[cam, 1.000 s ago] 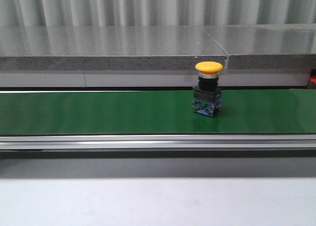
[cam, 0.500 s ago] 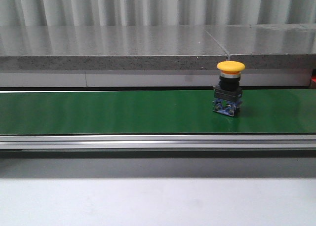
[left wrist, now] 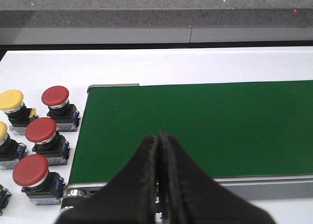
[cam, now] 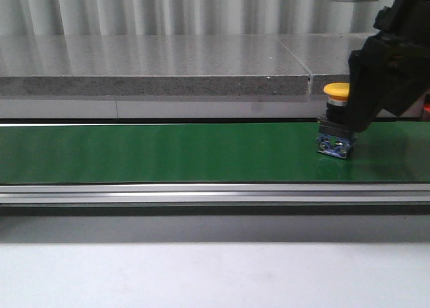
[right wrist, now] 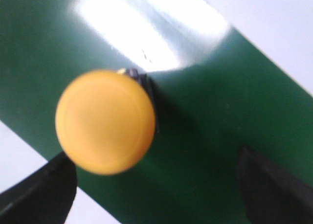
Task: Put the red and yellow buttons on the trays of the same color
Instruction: 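Grasp the yellow button at the belt's end with the right gripper, then lower the yellow button into the yellow tray and open the right gripper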
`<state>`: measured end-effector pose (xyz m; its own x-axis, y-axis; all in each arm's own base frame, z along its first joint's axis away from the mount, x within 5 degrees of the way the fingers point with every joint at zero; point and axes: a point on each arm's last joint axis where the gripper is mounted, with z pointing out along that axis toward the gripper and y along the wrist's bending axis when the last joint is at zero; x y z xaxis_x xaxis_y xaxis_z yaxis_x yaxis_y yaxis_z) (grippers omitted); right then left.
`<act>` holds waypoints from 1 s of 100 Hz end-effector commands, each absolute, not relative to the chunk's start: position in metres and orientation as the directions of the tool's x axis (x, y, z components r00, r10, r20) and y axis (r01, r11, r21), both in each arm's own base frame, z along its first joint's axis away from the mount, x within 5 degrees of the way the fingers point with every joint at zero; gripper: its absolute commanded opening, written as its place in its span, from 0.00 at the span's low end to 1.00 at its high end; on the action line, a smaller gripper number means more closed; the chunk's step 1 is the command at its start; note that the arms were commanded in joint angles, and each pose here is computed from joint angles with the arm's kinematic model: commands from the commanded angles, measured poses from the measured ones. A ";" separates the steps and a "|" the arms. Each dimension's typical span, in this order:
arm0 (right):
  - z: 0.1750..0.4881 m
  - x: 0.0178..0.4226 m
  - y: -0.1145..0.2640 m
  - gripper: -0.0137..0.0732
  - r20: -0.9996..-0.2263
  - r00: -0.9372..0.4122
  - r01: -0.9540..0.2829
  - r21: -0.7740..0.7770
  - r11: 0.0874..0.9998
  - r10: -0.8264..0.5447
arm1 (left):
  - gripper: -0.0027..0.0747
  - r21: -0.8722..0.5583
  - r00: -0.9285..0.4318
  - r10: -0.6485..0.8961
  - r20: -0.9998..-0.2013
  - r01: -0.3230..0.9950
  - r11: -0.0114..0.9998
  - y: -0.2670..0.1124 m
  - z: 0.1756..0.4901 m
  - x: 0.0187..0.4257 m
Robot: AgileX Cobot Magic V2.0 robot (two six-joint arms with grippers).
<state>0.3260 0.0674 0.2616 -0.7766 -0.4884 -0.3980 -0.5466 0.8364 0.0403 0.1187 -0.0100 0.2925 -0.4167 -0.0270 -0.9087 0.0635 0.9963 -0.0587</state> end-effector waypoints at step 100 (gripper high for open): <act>0.306 0.322 0.011 0.38 -0.442 -0.869 -0.280 0.074 0.957 -0.220 | 0.01 -0.070 -0.317 -0.043 -0.947 0.075 0.995 -0.011 0.308 0.121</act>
<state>0.3319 0.0333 0.2697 -0.8881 -0.2981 -0.3498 -0.3531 0.9297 0.1042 0.1187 -0.0100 0.2925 -0.4167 -0.0270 -0.9087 0.0635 0.9963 -0.0587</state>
